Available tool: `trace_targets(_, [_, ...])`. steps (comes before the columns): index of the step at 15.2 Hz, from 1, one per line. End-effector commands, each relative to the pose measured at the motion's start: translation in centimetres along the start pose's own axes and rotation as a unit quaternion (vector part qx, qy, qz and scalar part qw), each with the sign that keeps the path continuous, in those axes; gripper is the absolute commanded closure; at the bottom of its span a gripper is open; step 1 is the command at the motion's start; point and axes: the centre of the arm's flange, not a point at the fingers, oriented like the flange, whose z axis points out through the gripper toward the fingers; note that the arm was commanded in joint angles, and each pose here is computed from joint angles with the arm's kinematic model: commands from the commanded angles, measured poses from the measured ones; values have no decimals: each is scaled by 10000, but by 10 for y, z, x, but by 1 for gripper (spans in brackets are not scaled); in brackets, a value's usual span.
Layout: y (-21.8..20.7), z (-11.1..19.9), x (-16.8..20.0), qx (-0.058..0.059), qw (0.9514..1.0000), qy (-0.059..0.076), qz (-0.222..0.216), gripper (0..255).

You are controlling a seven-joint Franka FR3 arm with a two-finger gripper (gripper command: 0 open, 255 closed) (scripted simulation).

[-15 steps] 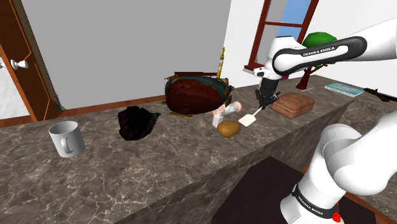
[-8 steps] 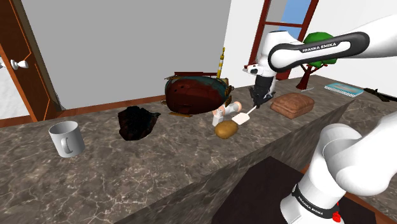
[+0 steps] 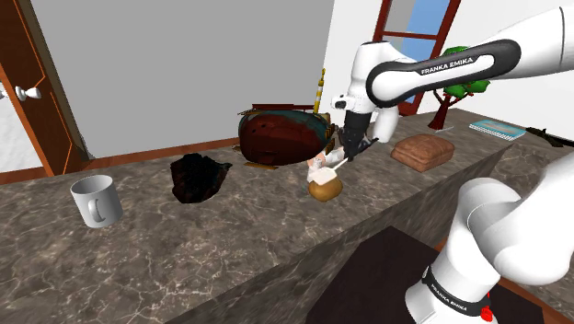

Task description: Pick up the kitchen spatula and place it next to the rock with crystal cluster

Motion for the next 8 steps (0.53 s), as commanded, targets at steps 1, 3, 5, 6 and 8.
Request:
trace_targets(1, [1,-1,26,2,10000,1,6,255])
trace_targets(3, [3,-3,53,2,10000,1,6,255])
trace_targets(5, [5,-5,79,2,10000,1,6,255])
trace_targets(6, [6,-6,92,2,10000,1,6,255])
trace_targets(8, [8,-7,118,2,10000,1,6,255])
